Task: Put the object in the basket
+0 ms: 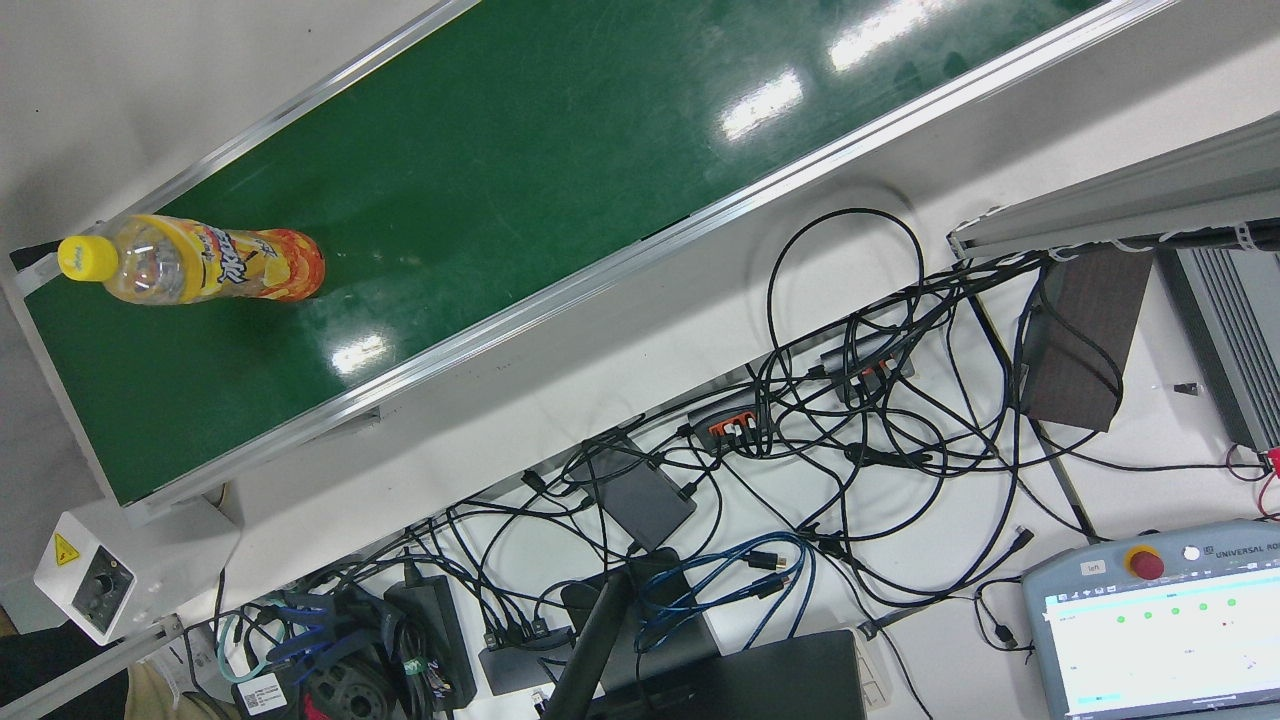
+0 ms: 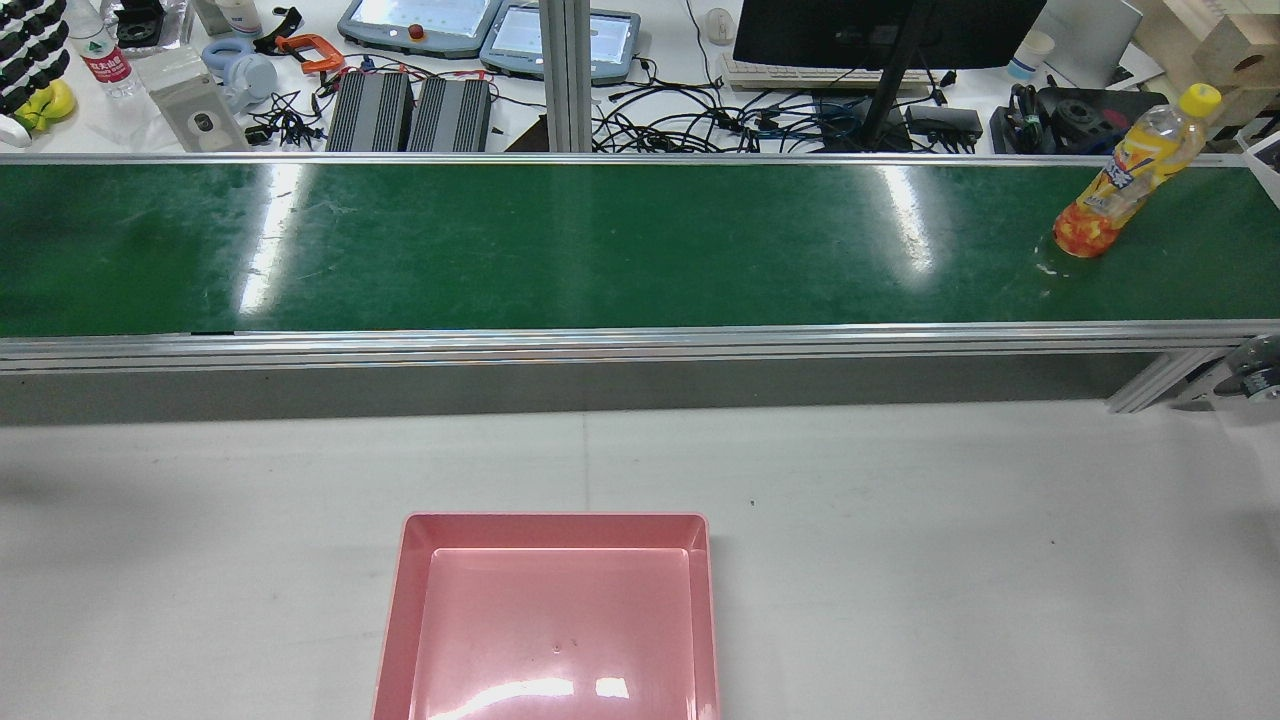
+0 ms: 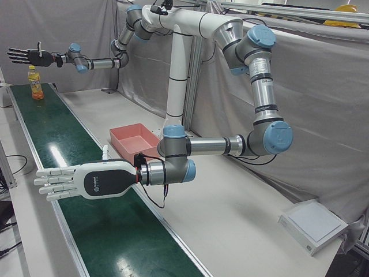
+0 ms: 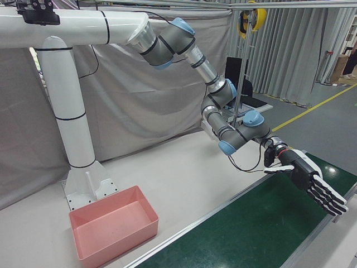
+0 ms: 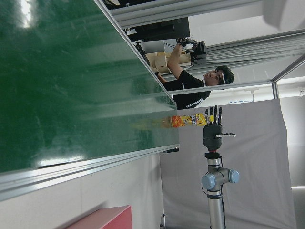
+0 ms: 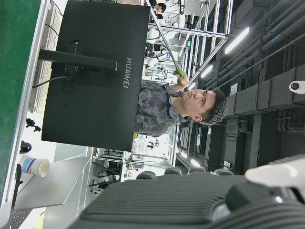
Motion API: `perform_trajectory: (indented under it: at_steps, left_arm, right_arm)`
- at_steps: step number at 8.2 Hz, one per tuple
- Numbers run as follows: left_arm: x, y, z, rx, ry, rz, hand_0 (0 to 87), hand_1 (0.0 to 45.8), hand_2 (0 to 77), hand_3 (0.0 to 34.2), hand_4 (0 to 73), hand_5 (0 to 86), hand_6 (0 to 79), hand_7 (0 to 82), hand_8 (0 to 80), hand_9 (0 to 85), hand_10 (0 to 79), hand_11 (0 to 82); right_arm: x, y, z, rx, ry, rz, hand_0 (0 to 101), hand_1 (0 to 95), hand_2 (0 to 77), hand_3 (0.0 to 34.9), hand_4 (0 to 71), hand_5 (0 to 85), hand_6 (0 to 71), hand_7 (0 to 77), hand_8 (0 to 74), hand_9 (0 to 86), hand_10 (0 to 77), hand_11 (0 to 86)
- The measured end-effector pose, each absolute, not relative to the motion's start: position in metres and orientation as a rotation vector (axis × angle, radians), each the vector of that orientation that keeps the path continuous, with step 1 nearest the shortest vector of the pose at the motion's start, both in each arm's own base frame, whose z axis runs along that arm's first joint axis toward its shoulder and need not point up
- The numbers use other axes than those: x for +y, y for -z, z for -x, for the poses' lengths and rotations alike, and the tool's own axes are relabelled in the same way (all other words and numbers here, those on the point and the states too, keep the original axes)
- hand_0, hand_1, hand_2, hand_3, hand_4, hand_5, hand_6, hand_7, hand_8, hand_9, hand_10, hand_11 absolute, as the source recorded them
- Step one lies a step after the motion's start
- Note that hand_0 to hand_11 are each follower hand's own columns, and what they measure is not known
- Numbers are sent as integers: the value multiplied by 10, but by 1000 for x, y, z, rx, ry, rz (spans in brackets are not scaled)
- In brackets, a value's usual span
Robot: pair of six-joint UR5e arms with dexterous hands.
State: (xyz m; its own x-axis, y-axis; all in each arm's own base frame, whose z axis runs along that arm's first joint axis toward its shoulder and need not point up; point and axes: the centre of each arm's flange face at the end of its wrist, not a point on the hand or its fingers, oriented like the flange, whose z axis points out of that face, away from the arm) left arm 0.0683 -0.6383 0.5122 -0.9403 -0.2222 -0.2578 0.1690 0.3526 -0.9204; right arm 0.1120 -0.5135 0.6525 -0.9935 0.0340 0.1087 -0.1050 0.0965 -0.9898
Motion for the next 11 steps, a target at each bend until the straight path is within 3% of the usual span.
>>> perform_trajectory:
  at_steps: [5,11]
  left_arm:
    - [-642,-504,-75,2299,1580,58,628,114,0,2,5,16,0,11,0,5,0,5]
    - [-650,-501,-99,2290,1559,92,628,114,0,2,5,71,0,11,0,5,0,5]
  right_arm:
    - [-513,-652,-112,-2247,-2043,-73,2,0,5,0,0,0,0,5,0,0,0,0]
    - [-514,-652,-112,-2247,-2043,-73,2,0,5,0,0,0,0,5,0,0,0,0]
